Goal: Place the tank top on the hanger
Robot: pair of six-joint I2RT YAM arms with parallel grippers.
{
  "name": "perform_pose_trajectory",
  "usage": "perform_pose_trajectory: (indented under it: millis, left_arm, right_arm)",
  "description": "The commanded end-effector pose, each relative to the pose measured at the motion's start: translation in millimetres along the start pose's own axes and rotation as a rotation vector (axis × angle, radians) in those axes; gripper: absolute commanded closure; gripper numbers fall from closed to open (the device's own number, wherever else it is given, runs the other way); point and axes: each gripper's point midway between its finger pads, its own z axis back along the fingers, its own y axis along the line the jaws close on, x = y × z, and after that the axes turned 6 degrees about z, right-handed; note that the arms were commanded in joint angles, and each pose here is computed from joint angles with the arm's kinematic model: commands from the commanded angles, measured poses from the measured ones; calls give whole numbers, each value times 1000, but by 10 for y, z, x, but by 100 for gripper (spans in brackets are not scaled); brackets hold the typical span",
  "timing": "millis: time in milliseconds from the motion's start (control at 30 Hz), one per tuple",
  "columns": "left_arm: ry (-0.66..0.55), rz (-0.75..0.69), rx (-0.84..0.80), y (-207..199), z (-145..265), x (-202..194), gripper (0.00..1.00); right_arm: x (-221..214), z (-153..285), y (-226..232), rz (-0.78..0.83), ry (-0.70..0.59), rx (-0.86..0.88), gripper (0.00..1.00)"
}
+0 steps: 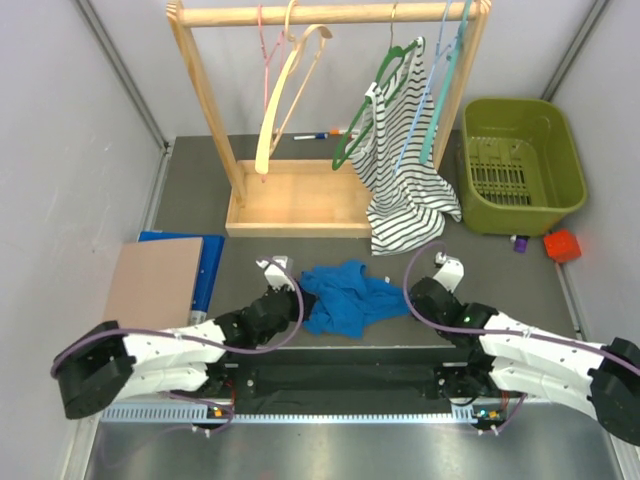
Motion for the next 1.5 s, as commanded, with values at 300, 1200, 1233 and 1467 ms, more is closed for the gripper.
perform_pose_trajectory:
  millis: [300,1200,1233,1467]
  left_arm:
    - [-448,-201,400,592,729,1933,97]
    - [-162,-219,-20,-426,-476,1177,19]
    - [-164,-215,-25,-448,-536,1183,20]
    - [-146,-197,-77,-585,-1055,1051,20]
  right_arm:
    - [694,335,211,-22,-162,56,100]
    - [71,236,739,30,-12,264,100]
    - [9,217,749,47,3,255,100]
    - [-116,205,807,61,23,268,100]
